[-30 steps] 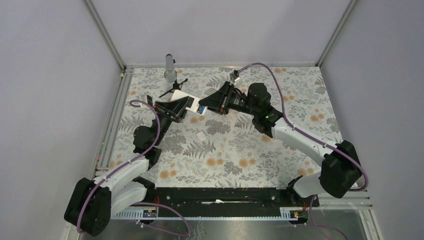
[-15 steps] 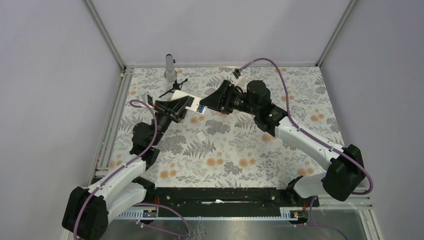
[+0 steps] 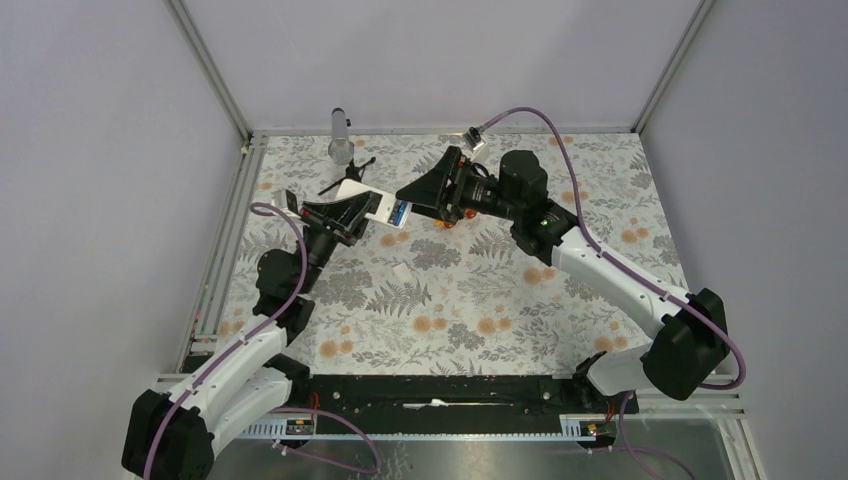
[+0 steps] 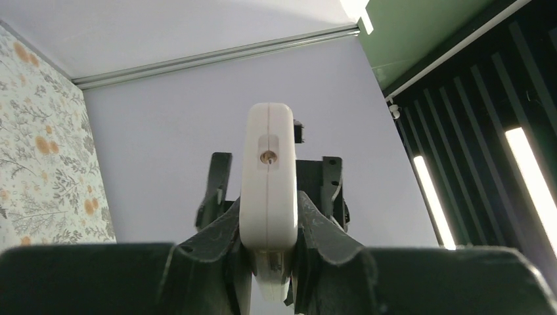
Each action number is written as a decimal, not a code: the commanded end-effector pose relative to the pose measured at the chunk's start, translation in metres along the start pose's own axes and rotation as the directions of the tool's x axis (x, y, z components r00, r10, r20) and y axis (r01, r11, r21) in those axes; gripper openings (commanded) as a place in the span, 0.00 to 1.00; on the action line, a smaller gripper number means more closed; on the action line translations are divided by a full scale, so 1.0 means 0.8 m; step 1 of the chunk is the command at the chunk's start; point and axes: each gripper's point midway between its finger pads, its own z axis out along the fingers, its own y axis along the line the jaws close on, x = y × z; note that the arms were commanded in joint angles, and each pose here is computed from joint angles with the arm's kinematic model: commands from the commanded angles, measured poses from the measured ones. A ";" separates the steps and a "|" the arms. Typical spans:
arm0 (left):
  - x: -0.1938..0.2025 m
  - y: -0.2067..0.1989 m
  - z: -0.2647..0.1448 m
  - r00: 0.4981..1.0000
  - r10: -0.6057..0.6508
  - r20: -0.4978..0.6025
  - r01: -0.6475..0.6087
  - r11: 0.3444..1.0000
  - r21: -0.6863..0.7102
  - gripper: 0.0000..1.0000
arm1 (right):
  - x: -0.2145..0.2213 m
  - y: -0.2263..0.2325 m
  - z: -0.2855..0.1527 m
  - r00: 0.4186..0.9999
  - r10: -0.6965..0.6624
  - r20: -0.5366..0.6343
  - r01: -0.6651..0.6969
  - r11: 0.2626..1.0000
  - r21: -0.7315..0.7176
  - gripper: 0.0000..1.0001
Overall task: Load the batteries into the remote control
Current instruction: Load the battery into the remote control, then pick up the battery cover at the center of the board.
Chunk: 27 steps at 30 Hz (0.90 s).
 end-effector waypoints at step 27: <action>-0.108 0.077 -0.124 0.723 0.669 -0.169 -0.611 0.508 -0.607 0.00 | 0.059 -0.228 0.009 0.828 -0.410 -0.382 0.552 0.717 0.426 0.77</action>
